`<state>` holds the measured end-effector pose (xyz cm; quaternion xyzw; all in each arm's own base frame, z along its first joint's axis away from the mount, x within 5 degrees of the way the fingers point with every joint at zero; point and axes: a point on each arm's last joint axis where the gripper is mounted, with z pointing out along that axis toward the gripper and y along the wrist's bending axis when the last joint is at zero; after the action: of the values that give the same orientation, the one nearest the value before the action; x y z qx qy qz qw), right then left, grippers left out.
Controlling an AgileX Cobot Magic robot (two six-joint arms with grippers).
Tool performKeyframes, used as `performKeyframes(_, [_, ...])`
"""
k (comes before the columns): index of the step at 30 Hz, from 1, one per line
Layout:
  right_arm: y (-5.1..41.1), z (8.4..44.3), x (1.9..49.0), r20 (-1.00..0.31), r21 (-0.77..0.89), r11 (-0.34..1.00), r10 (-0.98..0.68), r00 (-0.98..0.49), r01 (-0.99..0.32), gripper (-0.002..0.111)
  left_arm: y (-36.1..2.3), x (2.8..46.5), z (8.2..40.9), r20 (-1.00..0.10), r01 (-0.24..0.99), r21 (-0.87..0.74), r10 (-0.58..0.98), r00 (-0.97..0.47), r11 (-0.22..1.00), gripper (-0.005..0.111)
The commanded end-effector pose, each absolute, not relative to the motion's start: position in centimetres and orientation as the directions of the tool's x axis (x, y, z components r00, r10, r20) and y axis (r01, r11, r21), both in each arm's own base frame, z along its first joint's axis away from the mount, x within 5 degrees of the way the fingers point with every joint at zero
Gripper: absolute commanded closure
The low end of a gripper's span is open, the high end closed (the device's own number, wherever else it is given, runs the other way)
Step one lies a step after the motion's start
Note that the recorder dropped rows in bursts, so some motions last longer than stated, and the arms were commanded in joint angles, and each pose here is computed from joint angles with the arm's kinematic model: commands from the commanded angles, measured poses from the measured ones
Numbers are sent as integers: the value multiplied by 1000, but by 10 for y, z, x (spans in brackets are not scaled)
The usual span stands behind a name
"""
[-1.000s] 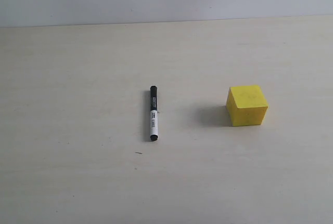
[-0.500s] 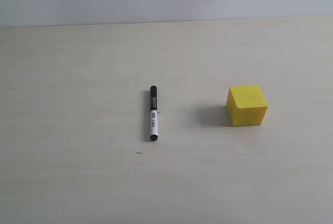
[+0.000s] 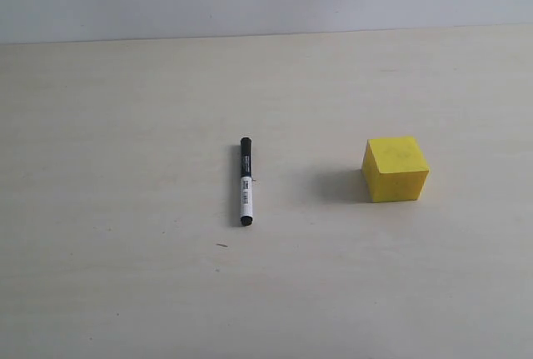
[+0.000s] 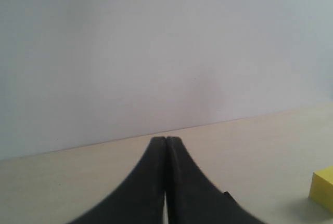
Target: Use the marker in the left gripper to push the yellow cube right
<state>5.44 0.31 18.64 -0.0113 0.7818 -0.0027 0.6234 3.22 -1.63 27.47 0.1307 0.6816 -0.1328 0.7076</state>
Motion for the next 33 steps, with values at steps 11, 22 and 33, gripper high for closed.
performKeyframes(11, [3,186,54,-977,-25,1000,-26,-211,-7,108,-20,51,207,-990,350,115,137,-40,930,107])
performKeyframes(22, [3,186,54,-977,-25,1000,-26,-211,-7,108,-21,51,190,-981,365,96,150,-123,926,107])
performKeyframes(33, [3,186,54,-977,-25,1000,-26,-211,-7,108,-22,50,187,-979,356,-34,40,-198,934,107])
